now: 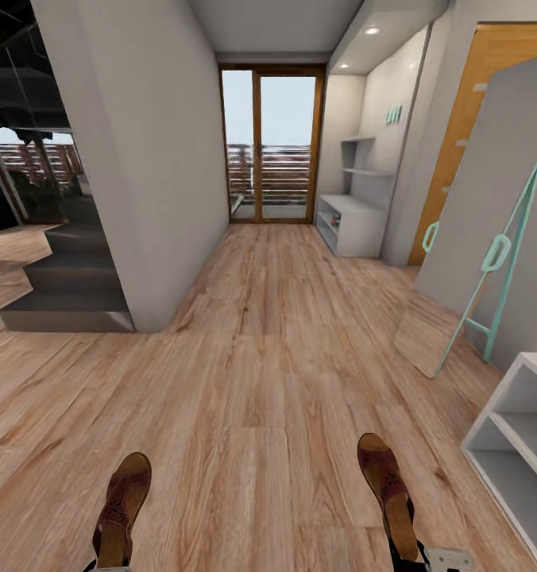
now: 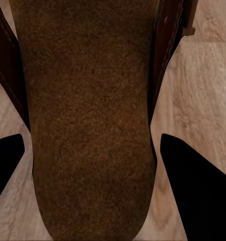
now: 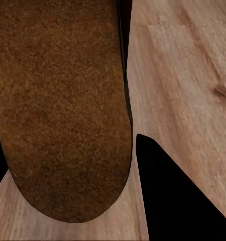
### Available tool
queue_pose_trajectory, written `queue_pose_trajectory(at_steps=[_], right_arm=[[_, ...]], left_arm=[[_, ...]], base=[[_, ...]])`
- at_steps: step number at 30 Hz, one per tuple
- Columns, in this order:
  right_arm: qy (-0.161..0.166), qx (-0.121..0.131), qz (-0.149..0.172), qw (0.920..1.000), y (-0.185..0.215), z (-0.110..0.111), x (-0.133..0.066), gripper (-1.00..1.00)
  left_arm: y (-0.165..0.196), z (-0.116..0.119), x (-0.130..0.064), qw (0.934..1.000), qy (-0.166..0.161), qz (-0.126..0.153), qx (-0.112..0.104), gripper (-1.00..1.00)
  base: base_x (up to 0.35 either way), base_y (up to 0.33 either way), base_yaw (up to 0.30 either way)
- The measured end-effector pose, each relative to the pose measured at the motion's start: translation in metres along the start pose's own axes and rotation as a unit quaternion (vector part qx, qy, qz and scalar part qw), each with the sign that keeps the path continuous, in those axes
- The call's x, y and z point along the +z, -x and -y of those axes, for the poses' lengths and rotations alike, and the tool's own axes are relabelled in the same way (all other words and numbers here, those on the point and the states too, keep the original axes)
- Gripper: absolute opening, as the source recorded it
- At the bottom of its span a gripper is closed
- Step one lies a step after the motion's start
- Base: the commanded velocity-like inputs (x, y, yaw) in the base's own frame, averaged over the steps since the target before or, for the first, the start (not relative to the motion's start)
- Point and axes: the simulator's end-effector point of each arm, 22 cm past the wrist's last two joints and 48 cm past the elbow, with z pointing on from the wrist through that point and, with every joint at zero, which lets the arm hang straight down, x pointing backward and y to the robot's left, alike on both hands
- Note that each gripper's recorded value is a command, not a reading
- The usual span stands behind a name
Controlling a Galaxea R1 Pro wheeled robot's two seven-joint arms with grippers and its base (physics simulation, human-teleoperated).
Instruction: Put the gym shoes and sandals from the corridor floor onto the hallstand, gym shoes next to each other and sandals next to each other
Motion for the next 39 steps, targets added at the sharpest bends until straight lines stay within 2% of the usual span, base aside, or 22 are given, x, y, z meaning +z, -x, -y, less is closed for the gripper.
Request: queue_pose_trajectory(at_steps=[39], right_arm=[[-0.001,0.000,-0.001,1.0000,-0.0008,0.0002,-0.0002,-1.00]], left_arm=[[0.0003,0.0007,0.0001,1.0000,-0.001,0.001,0.001,-1.00]], base=[[0.340,0.000,0.000]])
